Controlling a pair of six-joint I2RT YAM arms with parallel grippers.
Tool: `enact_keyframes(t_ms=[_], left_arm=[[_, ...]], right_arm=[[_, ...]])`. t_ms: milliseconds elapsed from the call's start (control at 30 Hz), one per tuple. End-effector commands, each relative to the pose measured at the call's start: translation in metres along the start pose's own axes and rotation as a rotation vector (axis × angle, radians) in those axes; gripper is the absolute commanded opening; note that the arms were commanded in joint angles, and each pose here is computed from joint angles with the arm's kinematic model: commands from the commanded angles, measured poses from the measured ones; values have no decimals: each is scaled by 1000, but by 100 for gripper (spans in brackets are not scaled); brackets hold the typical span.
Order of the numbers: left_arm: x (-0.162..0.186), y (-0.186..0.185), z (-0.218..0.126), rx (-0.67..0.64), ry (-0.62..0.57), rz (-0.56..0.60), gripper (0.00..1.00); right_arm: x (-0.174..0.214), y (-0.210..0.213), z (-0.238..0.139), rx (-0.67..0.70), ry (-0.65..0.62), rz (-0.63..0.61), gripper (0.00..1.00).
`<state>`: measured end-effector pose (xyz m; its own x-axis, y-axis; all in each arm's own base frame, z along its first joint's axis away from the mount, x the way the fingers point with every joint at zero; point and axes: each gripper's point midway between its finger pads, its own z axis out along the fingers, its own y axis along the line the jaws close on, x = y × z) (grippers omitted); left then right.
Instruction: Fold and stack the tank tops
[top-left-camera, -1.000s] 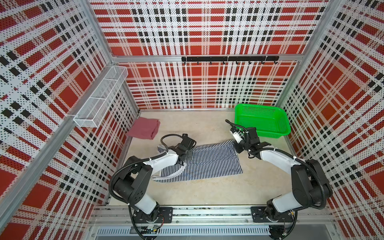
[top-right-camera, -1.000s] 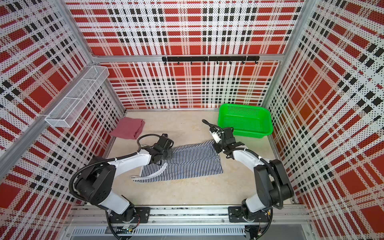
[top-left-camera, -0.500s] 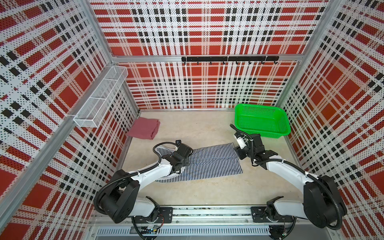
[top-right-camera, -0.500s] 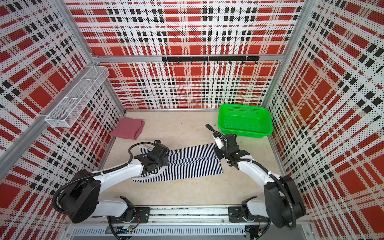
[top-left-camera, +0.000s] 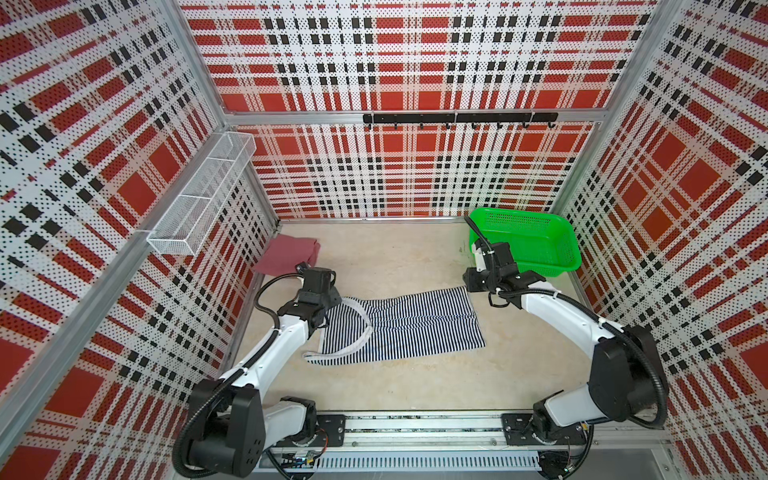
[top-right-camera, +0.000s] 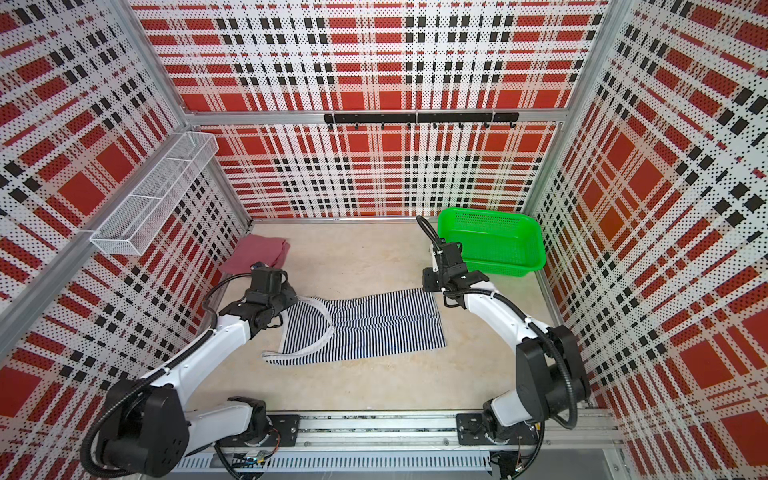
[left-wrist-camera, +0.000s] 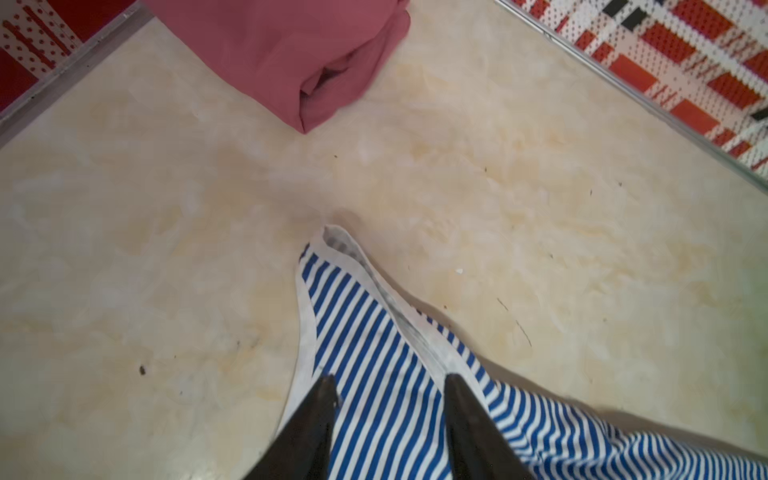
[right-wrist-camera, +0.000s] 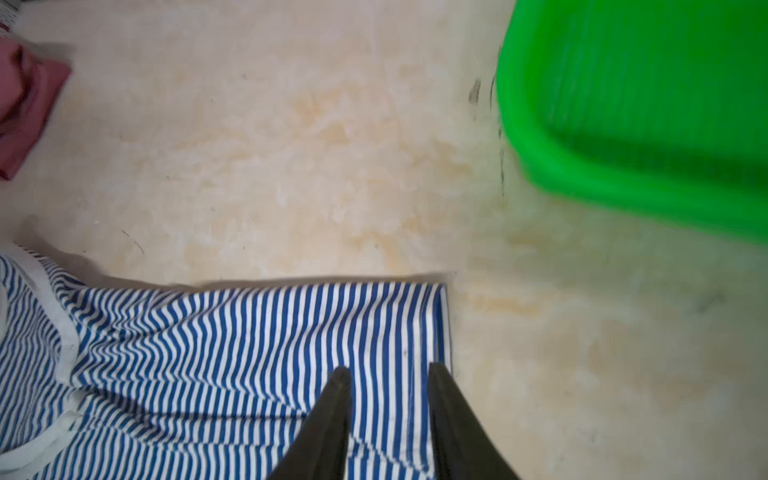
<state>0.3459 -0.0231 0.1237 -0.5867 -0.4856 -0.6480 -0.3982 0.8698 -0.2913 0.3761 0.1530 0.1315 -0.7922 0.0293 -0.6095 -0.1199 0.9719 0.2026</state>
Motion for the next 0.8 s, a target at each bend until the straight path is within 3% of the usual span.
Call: enact_keyframes(t_ms=[0,233,400,767], left_arm=[[15,-40,1,163,56,5,45],[100,-49,-10,206,288,53,48],[124,-61,-5,228,342,63,48],[150,-61,11,193,406,102,47]], right_arm=[[34,-19,5,74,123,123,36],[81,-27,13,-42,322,194,41],[85,-26,19,-53,347,174,44],[87,-20,33,-93,351,171,41]])
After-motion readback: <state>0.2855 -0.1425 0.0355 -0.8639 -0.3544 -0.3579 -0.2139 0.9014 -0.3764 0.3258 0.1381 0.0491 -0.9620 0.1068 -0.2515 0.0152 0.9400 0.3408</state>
